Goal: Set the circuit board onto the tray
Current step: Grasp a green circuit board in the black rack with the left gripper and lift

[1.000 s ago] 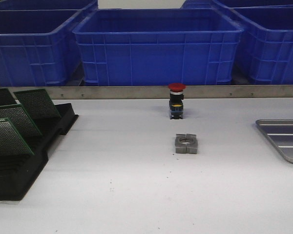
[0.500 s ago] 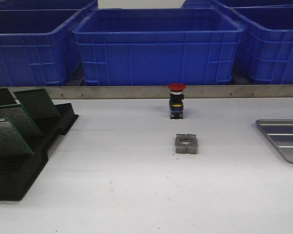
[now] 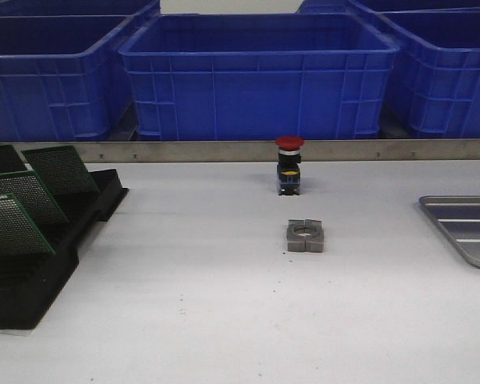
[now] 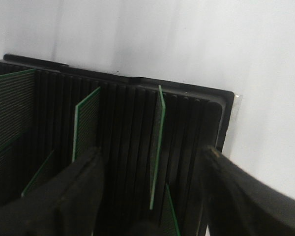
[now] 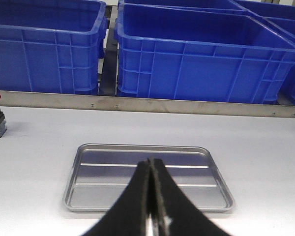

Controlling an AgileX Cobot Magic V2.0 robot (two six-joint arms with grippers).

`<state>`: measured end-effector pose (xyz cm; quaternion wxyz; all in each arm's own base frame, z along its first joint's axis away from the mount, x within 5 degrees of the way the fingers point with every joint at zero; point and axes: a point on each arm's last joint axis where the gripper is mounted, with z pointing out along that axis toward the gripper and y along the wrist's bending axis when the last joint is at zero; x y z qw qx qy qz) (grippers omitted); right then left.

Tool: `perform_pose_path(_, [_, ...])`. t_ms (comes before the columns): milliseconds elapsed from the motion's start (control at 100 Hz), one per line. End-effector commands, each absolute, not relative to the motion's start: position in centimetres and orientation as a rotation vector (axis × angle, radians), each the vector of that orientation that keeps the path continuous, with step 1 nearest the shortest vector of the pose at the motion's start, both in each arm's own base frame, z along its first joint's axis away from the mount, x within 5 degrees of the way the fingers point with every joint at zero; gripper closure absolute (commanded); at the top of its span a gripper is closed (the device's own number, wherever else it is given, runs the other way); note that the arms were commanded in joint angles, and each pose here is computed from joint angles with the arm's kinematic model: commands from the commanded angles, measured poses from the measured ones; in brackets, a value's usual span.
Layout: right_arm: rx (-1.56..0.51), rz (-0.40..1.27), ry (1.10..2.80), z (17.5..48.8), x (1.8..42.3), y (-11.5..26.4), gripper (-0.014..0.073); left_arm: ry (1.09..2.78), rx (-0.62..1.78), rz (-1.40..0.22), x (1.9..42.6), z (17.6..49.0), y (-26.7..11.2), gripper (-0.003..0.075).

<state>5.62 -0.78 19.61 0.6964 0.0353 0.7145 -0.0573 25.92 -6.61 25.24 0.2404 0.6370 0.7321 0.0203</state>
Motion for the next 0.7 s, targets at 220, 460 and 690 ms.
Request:
perform_pose_path(220, [0.065,-0.138,1.501,20.3,5.5,-0.7,0.0655,2.027,1.737,0.018,29.0,23.8,-7.6,0.0373])
perform_pose_path(460, [0.065,-0.138,1.501,20.3,5.5,-0.7,0.0655,2.036,1.738,0.007,29.2,23.5,-7.6,0.0666])
perform_pose_path(690, [0.065,-0.138,1.501,20.3,5.5,-0.7,0.0655,2.048,1.764,-0.028,29.0,23.7,-7.7,0.0737])
